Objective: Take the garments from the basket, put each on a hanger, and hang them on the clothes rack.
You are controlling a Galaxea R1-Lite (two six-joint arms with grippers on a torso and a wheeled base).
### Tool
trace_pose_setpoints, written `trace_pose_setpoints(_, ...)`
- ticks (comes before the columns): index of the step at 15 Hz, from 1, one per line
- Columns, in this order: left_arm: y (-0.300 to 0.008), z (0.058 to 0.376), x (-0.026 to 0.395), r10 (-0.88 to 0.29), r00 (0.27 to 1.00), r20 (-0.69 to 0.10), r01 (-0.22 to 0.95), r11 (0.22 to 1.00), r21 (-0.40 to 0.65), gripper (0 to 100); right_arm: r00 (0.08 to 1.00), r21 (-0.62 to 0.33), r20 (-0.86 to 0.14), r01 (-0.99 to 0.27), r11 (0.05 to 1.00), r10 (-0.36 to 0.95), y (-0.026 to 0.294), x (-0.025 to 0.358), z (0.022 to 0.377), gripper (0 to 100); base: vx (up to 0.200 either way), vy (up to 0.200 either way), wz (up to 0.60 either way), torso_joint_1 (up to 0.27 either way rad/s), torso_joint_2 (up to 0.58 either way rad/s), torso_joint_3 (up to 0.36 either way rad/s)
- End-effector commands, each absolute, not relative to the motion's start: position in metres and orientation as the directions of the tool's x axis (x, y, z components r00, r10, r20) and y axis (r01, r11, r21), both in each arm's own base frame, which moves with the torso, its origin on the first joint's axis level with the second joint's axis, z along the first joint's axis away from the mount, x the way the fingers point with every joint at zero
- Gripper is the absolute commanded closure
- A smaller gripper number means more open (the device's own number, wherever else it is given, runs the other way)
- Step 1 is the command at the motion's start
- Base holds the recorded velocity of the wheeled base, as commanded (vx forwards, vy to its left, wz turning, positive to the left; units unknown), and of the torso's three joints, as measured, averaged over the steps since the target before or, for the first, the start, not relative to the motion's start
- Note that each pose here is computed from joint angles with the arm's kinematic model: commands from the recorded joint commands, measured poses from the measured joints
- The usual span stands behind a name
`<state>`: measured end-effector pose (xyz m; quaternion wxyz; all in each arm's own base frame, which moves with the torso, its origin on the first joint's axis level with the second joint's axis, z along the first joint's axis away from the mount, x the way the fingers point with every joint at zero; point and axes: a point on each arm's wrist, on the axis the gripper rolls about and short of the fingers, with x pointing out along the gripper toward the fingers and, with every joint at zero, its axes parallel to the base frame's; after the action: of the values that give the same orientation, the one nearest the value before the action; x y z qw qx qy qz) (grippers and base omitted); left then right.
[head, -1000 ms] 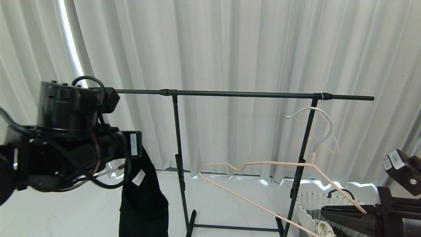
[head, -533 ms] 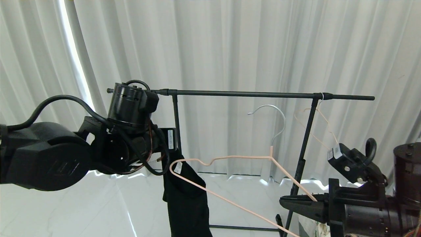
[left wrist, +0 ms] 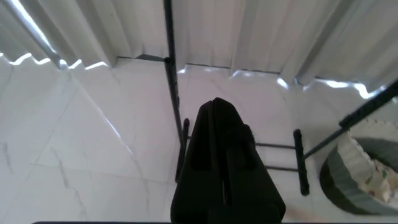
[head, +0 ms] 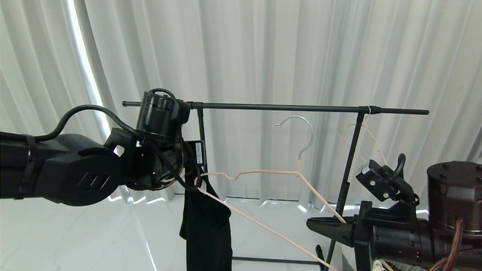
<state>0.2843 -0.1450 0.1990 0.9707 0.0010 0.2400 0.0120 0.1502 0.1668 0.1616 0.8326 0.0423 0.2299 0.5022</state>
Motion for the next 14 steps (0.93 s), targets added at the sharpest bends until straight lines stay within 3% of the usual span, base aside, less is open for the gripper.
trace_pose_setpoints(1, -0.146, 0.197, 0.291, 0.036, 0.884, -0.465, -0.036, 0.999, 0.01, 100, 0.379, 0.301, -0.341, -0.823, 0.482, 0.861, 0.17, 0.149, 0.162, 100, 0.0, 0.0, 0.0, 0.0, 0.0, 0.0)
trace_pose_setpoints(14, -0.151, 0.199, 0.286, 0.021, 0.887, -0.461, -0.02, 1.0, 0.007, 100, 0.461, 0.294, -0.32, -0.782, 0.549, 0.828, 0.192, 0.175, 0.164, 100, 0.0, 0.0, 0.0, 0.0, 0.0, 0.0)
